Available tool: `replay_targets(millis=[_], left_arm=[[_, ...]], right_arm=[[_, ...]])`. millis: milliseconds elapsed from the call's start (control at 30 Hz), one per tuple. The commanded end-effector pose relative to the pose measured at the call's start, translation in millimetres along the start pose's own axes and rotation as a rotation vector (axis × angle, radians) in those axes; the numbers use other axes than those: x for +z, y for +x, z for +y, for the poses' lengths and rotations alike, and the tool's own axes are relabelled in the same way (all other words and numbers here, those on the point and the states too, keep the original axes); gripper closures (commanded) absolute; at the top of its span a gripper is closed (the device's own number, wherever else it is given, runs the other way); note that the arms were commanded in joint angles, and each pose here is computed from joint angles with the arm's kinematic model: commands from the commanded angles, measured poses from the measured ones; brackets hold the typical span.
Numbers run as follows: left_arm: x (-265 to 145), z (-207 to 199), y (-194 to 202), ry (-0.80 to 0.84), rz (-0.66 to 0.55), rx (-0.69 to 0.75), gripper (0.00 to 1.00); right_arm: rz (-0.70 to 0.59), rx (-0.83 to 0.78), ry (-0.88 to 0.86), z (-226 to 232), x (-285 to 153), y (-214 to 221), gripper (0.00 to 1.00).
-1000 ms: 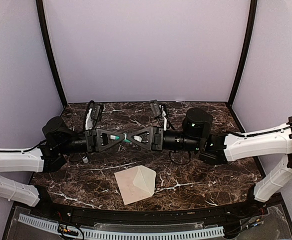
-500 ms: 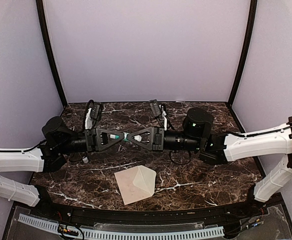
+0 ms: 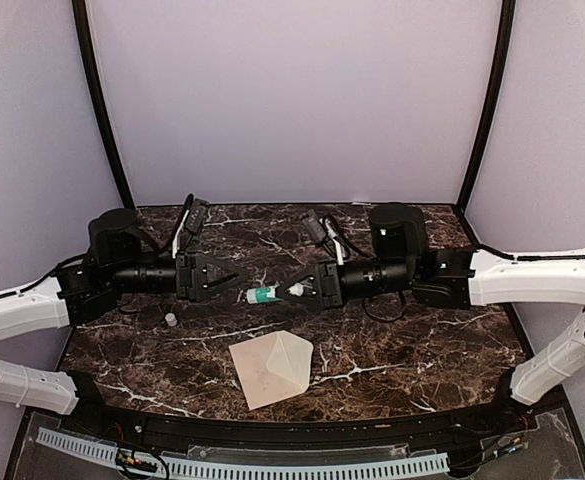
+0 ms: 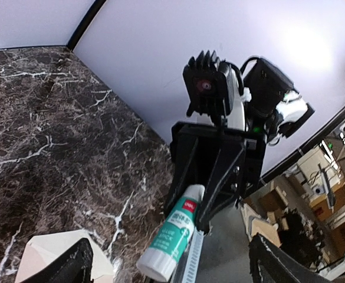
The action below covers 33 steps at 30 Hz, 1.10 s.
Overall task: Place the letter into the envelope and seal it
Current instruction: Adjust the solid glue.
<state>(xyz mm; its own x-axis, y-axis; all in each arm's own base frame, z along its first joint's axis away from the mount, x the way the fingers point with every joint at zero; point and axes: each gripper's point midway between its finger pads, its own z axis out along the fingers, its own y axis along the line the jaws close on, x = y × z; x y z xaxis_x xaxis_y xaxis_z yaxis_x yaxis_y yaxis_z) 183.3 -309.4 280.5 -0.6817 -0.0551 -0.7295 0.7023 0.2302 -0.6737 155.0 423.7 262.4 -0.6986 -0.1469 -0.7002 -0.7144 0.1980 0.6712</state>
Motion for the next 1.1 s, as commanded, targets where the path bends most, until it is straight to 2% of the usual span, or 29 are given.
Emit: replay_targets(millis=[0,33,133,267,467,567,700,1067], left_arm=[[-2.8,4.8,32.0,-0.028,0.239,0.112,0.1],[-1.0,4.7,45.5,-0.002,0.309,0.091,0.1],[6.2,-8.4,62.1,0.044,0.418,0.166,0.11],[19.5,-16.3,79.9,0.079,0.522,0.218,0.11],[32.2,-24.6,89.8,0.137,0.554,0.226,0.13],[37.1,-29.3,93.7,0.16,0.561,0.218,0.28],[42.1,-33.4,93.6,0.184,0.544,0.214,0.42],[51.2,-41.7,99.7,0.223,0.555,0.208,0.42]], right_arm=[[0.202,-0.047,-0.008,-0.5,-19.4,25.6,0.92],[0.23,-0.05,-0.034,3.6,-20.1,29.5,0.92],[0.314,-0.044,-0.077,8.4,-18.9,41.0,0.92],[0.349,-0.046,-0.133,16.2,-16.8,44.3,0.92],[0.383,-0.019,-0.191,21.6,-12.5,48.5,0.92],[0.387,-0.009,-0.189,19.2,-10.0,49.6,0.92],[0.393,0.007,-0.207,19.7,-7.4,51.0,0.92],[0.393,0.028,-0.238,22.7,-3.4,49.2,0.91]])
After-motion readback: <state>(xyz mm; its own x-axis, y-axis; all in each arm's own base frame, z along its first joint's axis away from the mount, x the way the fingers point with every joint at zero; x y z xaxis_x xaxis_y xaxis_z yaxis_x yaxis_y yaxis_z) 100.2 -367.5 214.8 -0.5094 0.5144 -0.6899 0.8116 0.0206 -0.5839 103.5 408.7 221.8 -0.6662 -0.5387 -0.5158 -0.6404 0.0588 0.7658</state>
